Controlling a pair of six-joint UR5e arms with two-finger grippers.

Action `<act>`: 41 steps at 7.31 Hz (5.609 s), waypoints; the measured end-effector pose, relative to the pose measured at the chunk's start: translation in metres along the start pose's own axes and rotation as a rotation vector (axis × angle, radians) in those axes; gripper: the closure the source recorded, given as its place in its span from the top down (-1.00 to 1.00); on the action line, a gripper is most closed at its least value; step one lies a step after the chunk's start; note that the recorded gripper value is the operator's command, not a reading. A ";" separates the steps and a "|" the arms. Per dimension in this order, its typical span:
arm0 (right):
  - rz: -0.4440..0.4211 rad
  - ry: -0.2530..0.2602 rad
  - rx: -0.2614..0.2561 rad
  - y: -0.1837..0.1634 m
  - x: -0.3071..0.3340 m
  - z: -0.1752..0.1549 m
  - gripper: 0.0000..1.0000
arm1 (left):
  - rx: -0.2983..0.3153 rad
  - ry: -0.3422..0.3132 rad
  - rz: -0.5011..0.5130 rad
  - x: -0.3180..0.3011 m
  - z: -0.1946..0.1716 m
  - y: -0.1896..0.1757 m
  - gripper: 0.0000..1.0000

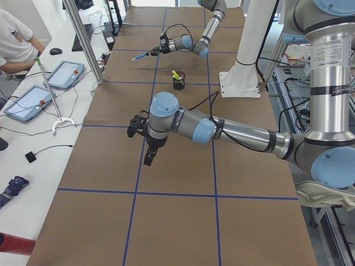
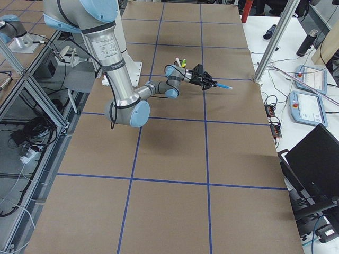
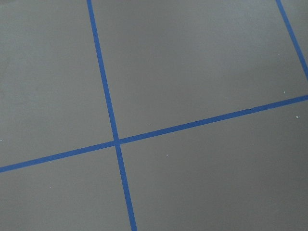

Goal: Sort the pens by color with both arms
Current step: 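Lay the blue marker on the table farther from the robot, release, then move the left gripper to the pen cup while the right arm withdraws, then grasp the white red-capped marker in the cup with the left gripper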

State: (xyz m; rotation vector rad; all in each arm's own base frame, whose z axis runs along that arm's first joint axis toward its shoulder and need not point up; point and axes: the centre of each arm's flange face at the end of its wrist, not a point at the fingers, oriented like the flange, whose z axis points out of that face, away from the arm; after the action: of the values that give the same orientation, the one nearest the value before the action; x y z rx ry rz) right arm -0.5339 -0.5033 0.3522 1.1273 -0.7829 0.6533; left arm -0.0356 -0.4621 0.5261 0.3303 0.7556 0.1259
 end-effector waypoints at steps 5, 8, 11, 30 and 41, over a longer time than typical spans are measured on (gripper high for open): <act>-0.118 0.010 -0.055 0.015 -0.013 0.010 1.00 | 0.013 -0.006 -0.038 0.004 -0.005 -0.002 0.99; -0.129 -0.043 -0.077 -0.006 -0.023 -0.003 1.00 | 0.034 0.005 -0.097 0.018 -0.008 -0.020 0.95; -0.086 -0.162 -0.253 -0.082 0.020 -0.007 1.00 | 0.035 0.101 -0.253 0.129 0.004 -0.086 0.97; -0.198 -0.225 -1.013 -0.293 0.441 -0.010 1.00 | 0.007 0.286 -0.742 0.644 0.142 -0.012 -0.32; -0.208 -0.226 -1.002 -0.295 0.439 -0.009 1.00 | 0.020 0.326 -0.730 0.640 0.119 -0.012 0.97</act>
State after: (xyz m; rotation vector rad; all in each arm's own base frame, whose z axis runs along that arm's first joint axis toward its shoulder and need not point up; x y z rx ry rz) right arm -0.0469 -0.5543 0.5525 0.3413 -0.9989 -0.0847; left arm 0.5093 -0.3556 0.1856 0.0356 1.1581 -0.5290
